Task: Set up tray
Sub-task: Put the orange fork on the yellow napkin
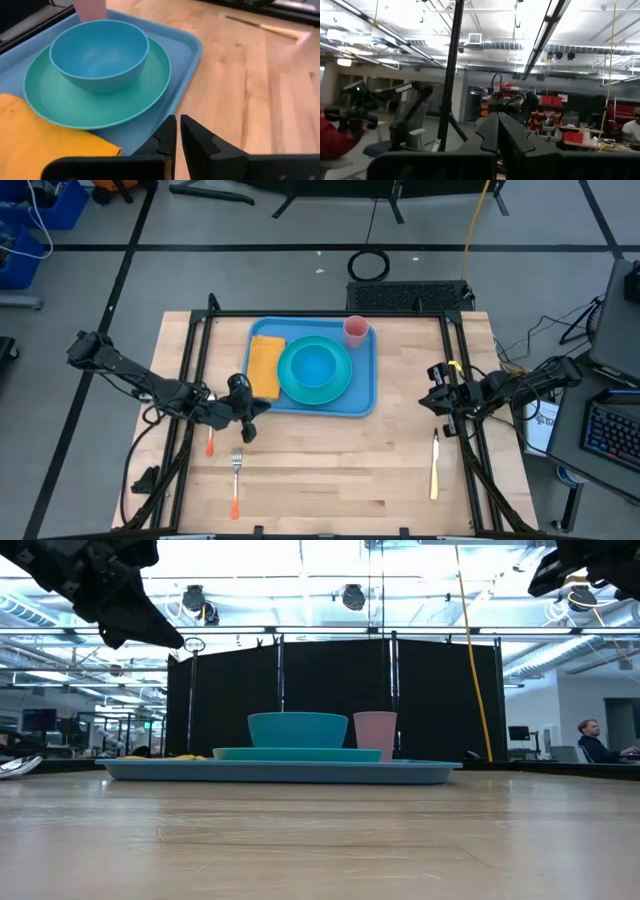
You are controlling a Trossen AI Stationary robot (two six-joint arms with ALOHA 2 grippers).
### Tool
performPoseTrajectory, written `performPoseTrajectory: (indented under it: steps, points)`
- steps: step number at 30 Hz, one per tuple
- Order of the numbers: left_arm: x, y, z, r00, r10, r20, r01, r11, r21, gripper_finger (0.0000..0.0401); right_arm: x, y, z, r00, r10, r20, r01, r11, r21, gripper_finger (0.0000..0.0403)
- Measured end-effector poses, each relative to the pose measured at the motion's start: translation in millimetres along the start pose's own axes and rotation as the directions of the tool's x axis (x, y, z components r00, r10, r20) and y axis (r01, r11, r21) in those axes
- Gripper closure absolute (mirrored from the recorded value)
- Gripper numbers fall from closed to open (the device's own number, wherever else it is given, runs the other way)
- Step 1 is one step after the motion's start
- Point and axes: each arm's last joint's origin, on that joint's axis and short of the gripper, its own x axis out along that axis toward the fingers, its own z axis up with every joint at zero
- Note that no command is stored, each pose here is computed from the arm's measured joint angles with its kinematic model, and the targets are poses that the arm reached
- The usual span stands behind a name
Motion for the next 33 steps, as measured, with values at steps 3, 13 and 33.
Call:
performPoseTrajectory:
  steps: [3, 13, 33]
  points:
    - [0.0, -0.3, 0.0, 1.0, -0.007, -0.003, 0.008, 1.0, 0.012, 0.037, 0.0, 0.0, 0.6, 1.0, 0.001, 0.007, -0.001, 1.0, -0.001, 0.0403]
    - [0.3, -1.2, 2.5, 1.0, -0.018, 0.017, 0.019, 0.999, -0.038, 0.037, 0.1, 3.3, -1.3, 0.994, 0.108, -0.002, -0.108, 0.993, 0.041, 0.0402]
    - [3.7, -17.1, -0.8, 0.991, -0.133, 0.009, 0.13, 0.952, -0.276, 0.037, 0.0, 3.5, -2.5, 0.994, 0.11, -0.012, -0.109, 0.993, 0.048, 0.0399]
